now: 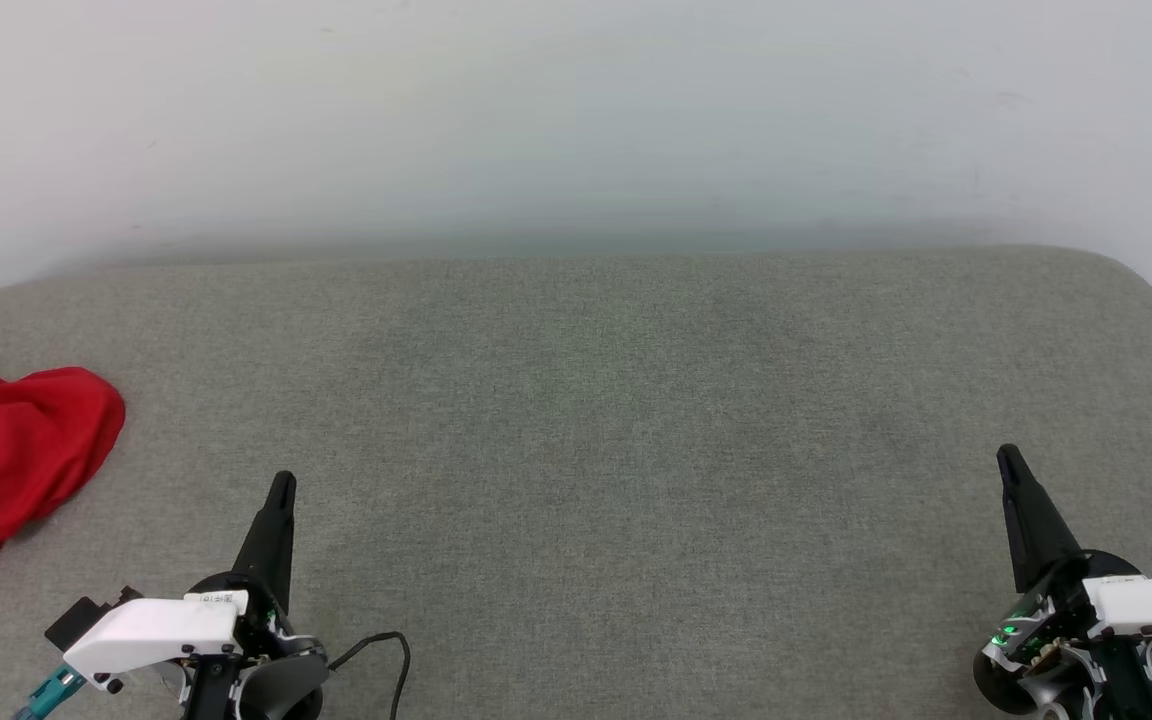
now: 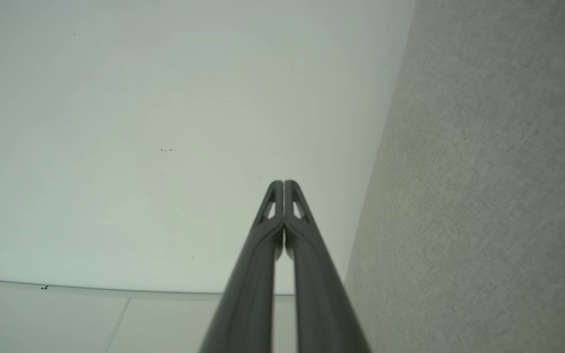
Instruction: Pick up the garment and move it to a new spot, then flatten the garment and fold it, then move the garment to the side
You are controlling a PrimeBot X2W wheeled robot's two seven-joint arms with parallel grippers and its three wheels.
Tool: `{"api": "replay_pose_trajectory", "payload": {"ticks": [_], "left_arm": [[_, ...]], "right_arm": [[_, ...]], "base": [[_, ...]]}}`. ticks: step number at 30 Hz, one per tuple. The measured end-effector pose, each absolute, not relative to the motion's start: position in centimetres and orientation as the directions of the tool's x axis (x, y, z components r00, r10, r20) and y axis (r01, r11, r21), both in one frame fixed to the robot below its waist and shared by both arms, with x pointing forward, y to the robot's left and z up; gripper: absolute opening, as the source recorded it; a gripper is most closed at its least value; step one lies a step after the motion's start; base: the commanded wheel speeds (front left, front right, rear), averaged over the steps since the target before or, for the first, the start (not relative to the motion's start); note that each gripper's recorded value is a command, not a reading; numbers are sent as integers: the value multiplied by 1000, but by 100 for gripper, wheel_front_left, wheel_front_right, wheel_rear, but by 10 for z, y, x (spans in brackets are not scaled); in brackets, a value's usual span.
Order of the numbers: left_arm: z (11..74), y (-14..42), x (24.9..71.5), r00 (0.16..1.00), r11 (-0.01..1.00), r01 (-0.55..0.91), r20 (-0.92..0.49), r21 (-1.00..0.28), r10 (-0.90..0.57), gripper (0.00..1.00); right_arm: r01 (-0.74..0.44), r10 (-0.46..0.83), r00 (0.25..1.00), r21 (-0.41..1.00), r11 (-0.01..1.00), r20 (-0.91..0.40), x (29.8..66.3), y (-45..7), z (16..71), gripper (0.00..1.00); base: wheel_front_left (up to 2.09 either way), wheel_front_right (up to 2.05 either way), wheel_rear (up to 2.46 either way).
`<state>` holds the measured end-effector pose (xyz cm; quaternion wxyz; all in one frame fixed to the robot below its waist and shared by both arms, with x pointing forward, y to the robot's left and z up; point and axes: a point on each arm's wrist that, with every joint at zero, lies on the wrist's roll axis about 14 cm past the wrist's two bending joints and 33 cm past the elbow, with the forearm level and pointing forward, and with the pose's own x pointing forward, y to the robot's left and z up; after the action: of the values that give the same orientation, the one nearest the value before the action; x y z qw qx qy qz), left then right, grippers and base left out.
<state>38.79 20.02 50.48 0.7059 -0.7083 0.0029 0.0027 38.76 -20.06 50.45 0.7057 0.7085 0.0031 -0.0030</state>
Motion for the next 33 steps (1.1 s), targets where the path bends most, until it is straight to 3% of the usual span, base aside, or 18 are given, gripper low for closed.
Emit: {"api": "replay_pose_trajectory", "payload": {"ticks": [27,28,33], "left_arm": [[505,200,388,1000,-4,-8,-8,-1000,0,0],[503,200,387,1000,-4,-13,-13,-1000,0,100],[476,198,374,996,-14,-94,-94,-995,1,100]], "right_arm": [[9,0,1000,1000,-4,-9,388,-201,504,0],[13,0,1000,1000,-5,-13,387,-201,503,100],[95,-5,995,995,-11,-95,374,-201,475,100]], "base": [[0,0,0],[0,0,0],[0,0,0]]}}
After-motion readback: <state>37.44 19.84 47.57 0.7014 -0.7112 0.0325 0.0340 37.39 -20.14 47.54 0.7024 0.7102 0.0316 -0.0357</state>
